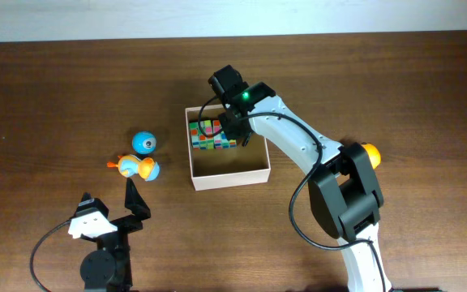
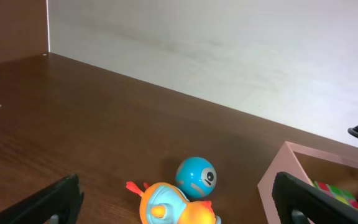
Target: Pack container
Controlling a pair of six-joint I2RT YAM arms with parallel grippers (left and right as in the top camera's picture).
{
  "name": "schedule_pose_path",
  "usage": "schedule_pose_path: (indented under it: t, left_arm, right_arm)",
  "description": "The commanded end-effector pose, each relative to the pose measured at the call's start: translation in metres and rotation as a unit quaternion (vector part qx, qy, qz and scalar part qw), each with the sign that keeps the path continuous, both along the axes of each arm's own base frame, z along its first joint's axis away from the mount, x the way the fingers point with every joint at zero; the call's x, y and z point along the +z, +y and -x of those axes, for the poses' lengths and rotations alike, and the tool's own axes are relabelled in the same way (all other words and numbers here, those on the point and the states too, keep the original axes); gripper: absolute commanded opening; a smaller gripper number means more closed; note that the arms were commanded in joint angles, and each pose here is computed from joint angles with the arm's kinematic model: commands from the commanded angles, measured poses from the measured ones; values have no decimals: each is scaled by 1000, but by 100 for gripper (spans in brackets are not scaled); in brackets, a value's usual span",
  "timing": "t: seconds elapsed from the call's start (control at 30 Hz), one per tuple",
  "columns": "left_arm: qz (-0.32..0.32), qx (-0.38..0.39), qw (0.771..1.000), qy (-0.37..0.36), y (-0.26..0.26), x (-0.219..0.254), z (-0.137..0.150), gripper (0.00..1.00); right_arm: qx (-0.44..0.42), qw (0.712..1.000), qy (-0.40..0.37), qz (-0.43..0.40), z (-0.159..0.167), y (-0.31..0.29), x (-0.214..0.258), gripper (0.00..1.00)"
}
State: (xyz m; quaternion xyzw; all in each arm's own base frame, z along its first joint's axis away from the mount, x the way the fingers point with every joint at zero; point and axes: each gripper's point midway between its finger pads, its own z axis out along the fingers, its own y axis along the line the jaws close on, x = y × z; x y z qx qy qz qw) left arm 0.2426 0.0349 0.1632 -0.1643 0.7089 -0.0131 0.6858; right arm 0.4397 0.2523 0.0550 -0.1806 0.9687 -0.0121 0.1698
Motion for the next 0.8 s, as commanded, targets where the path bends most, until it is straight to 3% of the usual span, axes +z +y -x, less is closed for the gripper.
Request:
schedule_pose_path:
  t: [0.0, 0.77]
  left_arm:
    - [-8, 6, 1000, 0, 2, -1, 0, 99]
    - [-8, 6, 1000, 0, 2, -1, 0, 99]
  right_arm:
    - [15, 1000, -5, 12, -1, -1, -2, 19]
    - [105, 994, 11, -26, 6, 22, -2, 16]
